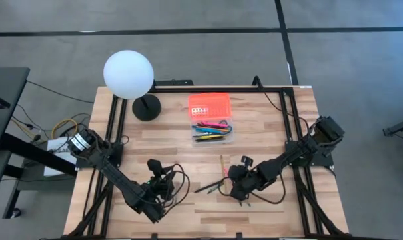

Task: Pick & place school supplies into a supply box
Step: Put the pink pencil into the orange supply box

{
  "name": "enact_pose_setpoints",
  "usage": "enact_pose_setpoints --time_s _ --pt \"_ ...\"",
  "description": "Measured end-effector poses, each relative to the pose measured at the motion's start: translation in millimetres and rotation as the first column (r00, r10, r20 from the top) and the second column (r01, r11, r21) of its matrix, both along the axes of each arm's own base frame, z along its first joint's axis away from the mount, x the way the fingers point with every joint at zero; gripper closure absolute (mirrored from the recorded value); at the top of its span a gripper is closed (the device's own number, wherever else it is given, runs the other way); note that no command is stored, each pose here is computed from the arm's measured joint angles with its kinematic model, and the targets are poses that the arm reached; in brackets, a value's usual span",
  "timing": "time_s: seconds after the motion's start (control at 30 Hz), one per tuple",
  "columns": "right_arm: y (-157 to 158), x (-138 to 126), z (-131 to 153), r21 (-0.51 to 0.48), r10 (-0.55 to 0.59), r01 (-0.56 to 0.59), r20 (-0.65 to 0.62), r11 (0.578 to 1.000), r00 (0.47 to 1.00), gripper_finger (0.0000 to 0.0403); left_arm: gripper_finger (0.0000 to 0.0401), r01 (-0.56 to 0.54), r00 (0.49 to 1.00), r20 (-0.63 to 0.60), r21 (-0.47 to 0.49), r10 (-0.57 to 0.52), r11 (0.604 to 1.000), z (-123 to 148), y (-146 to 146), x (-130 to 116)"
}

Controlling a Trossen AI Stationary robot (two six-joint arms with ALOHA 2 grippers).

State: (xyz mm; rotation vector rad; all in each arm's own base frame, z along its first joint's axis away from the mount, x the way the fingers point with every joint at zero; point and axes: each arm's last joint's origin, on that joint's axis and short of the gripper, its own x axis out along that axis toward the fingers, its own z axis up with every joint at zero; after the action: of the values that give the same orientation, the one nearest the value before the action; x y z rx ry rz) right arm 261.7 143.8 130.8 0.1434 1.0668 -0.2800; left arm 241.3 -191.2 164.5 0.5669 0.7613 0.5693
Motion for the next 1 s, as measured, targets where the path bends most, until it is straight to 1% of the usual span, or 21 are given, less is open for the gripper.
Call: enact_pose_setpoints --time_s 0.33,0.47,0.77,1.0 --pt "-1.5 -0.7 -0.6 0.003 -0.005 0.005 -0.018 1.000 1.000 0.0280 0.0267 -0.004 1.000 0.006 -0.005 0.004 1.000 0.0 0.0 0.0" --pt "-1.4 -1.6 -1.1 0.025 -0.016 0.017 -0.032 1.000 0.999 0.0280 0.0267 -0.008 1.000 0.010 -0.010 0.008 1.000 0.0 0.0 0.0" --pt "-1.4 -2.0 -1.3 0.035 -0.026 0.027 -0.038 0.999 0.999 0.0280 0.0267 -0.012 1.000 0.016 -0.016 0.012 1.000 0.0 0.0 0.0" --pt "-0.4 -3.0 -1.9 0.073 -0.013 0.018 -0.065 0.997 0.998 0.0280 0.0267 -0.016 1.000 0.022 -0.021 0.016 1.000 0.0 0.0 0.0"
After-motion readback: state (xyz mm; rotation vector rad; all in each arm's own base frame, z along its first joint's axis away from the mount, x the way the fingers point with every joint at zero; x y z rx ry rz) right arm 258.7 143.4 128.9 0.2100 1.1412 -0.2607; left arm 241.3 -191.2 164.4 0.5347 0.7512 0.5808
